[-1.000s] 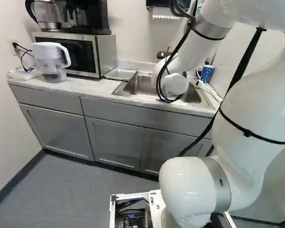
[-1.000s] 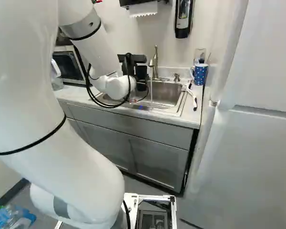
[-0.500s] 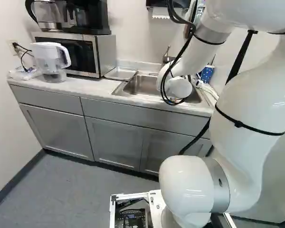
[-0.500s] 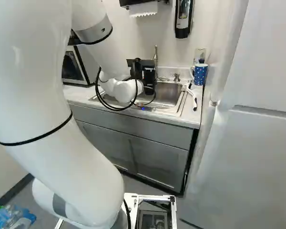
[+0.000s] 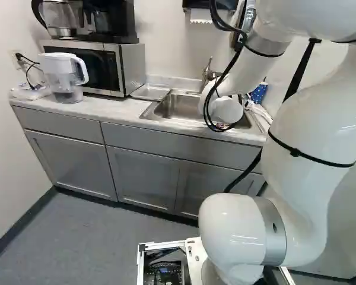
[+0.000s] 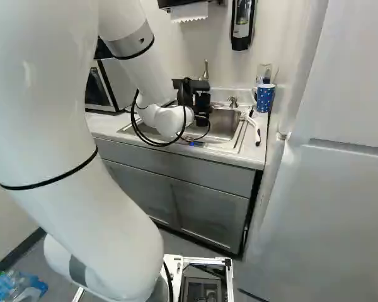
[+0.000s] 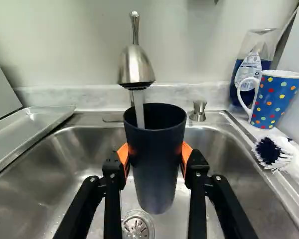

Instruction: Rinse the cup and place it in the tray

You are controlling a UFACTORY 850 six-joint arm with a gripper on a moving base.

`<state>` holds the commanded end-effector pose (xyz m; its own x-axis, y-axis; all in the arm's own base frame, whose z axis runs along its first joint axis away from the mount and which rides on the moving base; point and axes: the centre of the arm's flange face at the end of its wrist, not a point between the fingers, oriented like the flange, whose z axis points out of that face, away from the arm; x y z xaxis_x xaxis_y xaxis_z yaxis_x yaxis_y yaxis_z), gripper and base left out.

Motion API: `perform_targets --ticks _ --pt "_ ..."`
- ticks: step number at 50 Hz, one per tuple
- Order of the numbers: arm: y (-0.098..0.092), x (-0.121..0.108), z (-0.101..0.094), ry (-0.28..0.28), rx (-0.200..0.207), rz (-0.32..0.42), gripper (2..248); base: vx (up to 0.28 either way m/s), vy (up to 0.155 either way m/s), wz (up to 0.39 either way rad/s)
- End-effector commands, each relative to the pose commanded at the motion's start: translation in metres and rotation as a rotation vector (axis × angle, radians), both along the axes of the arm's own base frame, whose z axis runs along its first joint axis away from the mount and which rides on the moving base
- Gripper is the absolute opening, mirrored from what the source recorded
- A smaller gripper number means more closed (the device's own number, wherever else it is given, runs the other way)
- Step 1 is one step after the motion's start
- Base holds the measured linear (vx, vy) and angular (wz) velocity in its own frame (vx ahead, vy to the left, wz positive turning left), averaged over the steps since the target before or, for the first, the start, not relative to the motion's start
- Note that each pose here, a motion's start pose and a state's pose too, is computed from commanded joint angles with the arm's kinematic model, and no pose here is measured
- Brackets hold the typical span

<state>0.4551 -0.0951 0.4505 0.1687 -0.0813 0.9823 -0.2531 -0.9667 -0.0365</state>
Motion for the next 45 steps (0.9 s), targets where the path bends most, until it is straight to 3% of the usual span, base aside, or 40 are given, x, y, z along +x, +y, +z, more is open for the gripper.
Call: perform_targets --ticks 45 --pt "0.0000 0.0000 0.0000 0.000 0.000 0.000 121 0.000 0.000 0.000"
